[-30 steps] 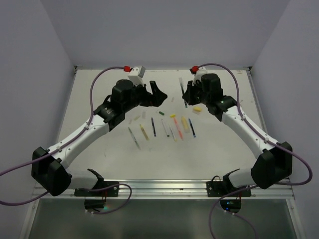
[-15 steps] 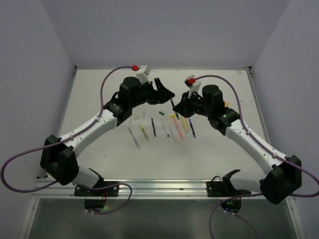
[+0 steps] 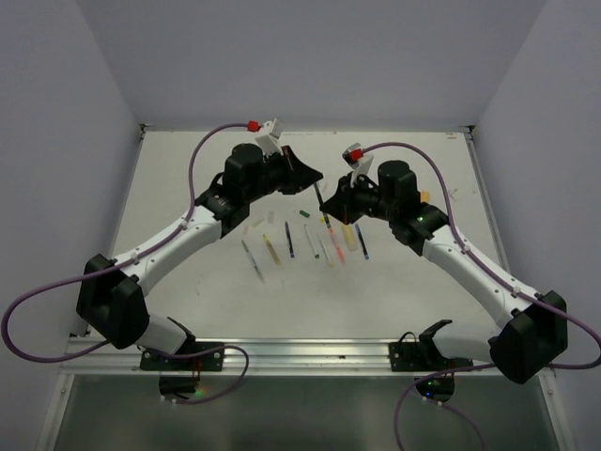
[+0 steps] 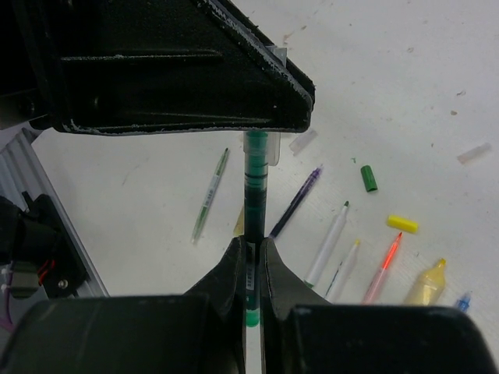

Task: Open the pen caps

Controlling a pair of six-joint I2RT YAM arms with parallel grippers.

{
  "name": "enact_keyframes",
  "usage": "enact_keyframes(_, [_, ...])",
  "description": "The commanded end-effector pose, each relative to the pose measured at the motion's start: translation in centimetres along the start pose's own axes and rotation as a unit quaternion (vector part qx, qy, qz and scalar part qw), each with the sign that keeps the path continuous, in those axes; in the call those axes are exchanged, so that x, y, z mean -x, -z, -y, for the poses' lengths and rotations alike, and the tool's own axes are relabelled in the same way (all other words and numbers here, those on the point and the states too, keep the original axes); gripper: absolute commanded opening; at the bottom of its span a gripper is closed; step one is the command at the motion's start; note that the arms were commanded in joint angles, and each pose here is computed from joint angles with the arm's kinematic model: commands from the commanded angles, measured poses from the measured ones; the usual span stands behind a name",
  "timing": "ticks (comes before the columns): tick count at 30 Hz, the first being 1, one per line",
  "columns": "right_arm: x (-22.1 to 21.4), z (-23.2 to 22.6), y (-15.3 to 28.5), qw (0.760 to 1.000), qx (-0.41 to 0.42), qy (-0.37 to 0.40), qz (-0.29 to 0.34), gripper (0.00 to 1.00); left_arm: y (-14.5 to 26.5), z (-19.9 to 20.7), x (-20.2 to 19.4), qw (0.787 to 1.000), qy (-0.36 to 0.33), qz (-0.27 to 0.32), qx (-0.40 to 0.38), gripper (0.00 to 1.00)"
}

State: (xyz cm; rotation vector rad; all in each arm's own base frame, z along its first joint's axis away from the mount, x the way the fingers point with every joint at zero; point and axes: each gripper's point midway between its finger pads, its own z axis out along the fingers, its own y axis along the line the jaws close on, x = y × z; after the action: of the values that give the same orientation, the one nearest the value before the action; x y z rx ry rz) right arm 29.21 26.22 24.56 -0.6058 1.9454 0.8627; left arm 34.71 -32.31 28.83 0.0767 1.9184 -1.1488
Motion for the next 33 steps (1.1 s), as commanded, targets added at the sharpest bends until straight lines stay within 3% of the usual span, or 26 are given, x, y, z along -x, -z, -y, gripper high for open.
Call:
enact_keyframes(1, [0.8, -0.8, -0.3, 1.0, 0.021, 0.013, 0.014, 0.0, 0.1, 1.4, 2.8, 0.999, -0.013, 0.043, -0.013, 0.0])
enact_keyframes(5, [-0.2, -0.9, -0.6, 1.0, 0.028, 0.01, 0.001, 0.0, 1.0, 0.2, 4.1, 0.996, -0.011, 0.082, 0.028, 0.0])
enact_keyframes(10, [-1.1, -1.5, -0.8, 0.999, 0.048, -0.002, -0.001, 0.02, 1.6, 1.0, 5.2, 0.994, -0.015, 0.105, 0.016, 0.0])
enact_keyframes(11, [-1.0, -1.6, -0.8, 0.999, 0.052, -0.005, 0.002, 0.14, 1.5, 1.2, 4.9, 0.995, -0.015, 0.098, 0.009, 0.0])
enact_keyframes(15, [0.1, -1.5, -1.0, 0.999, 0.046, -0.009, 0.021, 0.44, 1.2, 1.7, 4.3, 0.997, -0.01, 0.082, -0.008, 0.0])
enact_keyframes(18, [0.7, -1.2, -1.2, 0.999, 0.037, -0.005, 0.025, 0.49, 1.4, 1.6, 3.8, 0.997, -0.01, 0.073, -0.006, 0.0])
enact_keyframes(27, [1.6, -0.8, -2.5, 0.999, 0.039, 0.002, 0.029, 0.47, 2.0, 1.9, 2.9, 0.998, -0.003, 0.06, -0.021, 0.0])
enact_keyframes(31, [2.2, -1.1, -2.7, 0.998, 0.046, 0.003, 0.037, 0.38, 1.9, 1.5, 2.5, 0.998, 0.0, 0.055, -0.018, 0.0])
enact_keyframes(33, [2.0, -1.3, -2.7, 0.998, 0.055, 0.0, 0.033, 0.26, 1.8, 1.2, 2.4, 0.998, 0.002, 0.058, -0.014, 0.0])
